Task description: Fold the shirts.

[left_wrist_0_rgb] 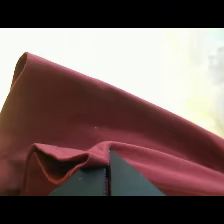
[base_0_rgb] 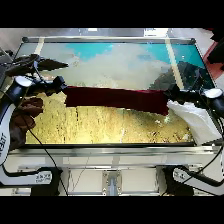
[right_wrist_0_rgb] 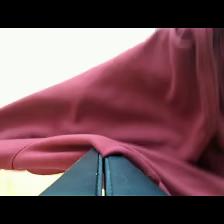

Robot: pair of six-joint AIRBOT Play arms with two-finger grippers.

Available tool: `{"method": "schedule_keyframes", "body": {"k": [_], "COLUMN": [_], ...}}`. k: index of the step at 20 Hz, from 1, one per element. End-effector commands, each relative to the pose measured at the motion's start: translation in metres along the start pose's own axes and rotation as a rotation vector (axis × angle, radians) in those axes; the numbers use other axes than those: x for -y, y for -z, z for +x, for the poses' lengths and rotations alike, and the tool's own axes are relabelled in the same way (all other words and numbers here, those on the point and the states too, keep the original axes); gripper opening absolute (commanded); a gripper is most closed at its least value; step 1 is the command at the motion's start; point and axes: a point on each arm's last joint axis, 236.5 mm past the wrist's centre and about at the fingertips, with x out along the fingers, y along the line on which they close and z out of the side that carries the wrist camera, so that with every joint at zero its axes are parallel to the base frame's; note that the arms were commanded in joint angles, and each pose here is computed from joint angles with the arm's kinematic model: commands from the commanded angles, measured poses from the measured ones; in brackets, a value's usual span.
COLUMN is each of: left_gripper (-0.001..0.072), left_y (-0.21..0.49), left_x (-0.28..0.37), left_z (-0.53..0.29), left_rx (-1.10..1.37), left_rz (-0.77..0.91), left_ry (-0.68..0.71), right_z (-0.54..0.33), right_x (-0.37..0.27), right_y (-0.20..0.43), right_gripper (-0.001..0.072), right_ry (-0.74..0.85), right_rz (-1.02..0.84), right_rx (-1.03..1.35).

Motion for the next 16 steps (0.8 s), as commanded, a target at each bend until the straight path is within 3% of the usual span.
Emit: {"method": "schedule_keyframes", "body": {"k": [1,14,15,16], "left_gripper": [0.0004,0.0007,0.0027,0.0124], "left_y": [0.01,0.024,0.021,0.016], "left_x": [-0.014,-0.029,-0.024,-0.018], "left_z": [0.037,0.076,0.076,0.075], "left_rx": [-0.037,-0.064,-0.052,-0.034], "left_rz": [0.035,-0.029,-0.053,-0.078], "left_ry": [-0.054,-0.058,-0.04,-0.016], "right_z": [0.042,0.107,0.106,0.105], "right_x": [0.012,0.067,0.065,0.059], "right_y": [-0.021,0.028,0.029,0.029], "right_gripper": [0.0029,0.0031,0.0032,0.0032], "right_ry": [0.023,0.144,0.138,0.124], "right_rz": [-0.01,-0.002,-0.003,-0.008], "right_rx": [0.009,-0.173,-0.182,-0.196]}}
